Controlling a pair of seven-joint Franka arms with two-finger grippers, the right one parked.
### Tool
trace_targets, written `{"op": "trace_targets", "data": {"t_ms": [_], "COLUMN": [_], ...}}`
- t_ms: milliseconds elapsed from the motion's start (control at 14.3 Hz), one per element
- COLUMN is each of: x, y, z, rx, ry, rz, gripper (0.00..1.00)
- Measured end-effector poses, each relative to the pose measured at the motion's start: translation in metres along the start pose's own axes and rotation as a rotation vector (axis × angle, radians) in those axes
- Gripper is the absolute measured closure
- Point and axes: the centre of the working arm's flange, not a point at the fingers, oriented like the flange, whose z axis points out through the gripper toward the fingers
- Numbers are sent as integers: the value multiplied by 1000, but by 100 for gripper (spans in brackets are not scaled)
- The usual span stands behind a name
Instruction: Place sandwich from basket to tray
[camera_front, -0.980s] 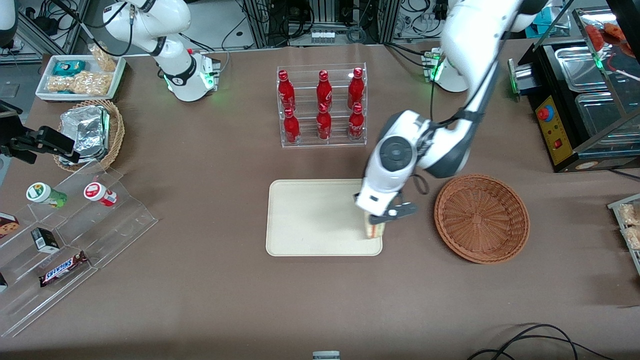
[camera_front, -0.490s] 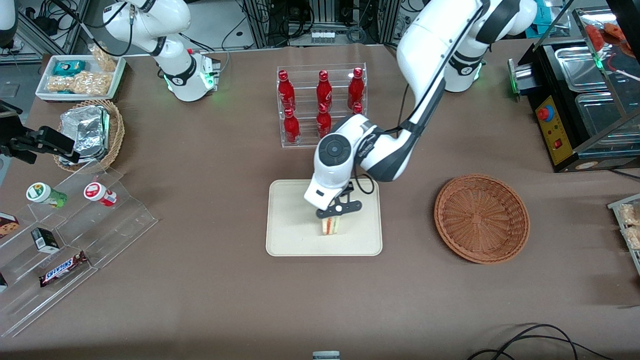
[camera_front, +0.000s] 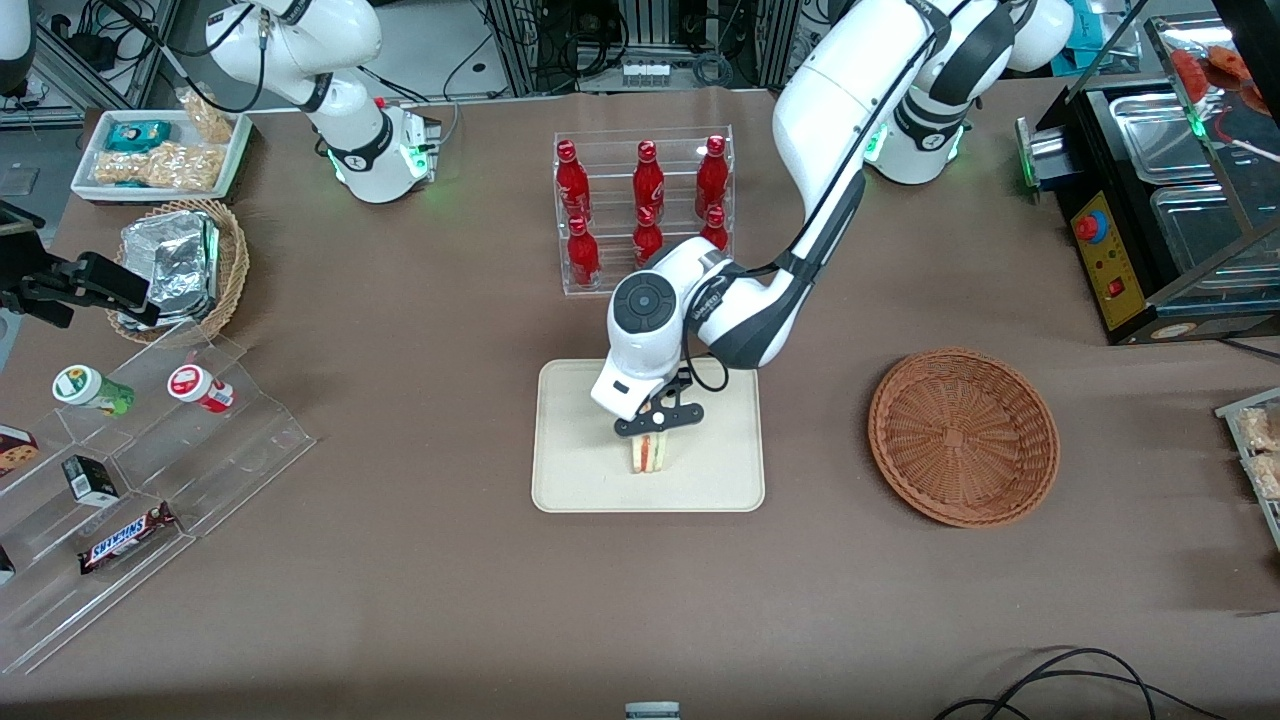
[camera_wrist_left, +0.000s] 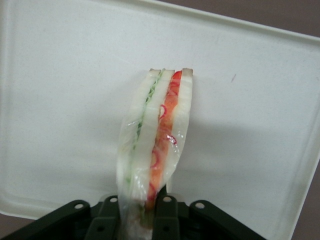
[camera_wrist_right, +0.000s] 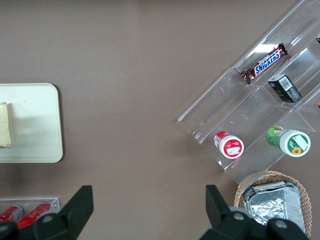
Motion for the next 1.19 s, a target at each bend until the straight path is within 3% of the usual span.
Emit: {"op": "trace_targets", "data": {"t_ms": [140, 280, 490, 770, 1190], "x": [3, 3, 5, 18, 63], "y": [2, 1, -13, -64, -160], "z": [-13, -42, -126, -208, -179], "rx": [-10, 5, 16, 63, 185], "ry": [12, 7, 24, 26, -50], "rz": [0, -3, -18, -86, -175], "gripper": [53, 33, 4, 0, 0]}}
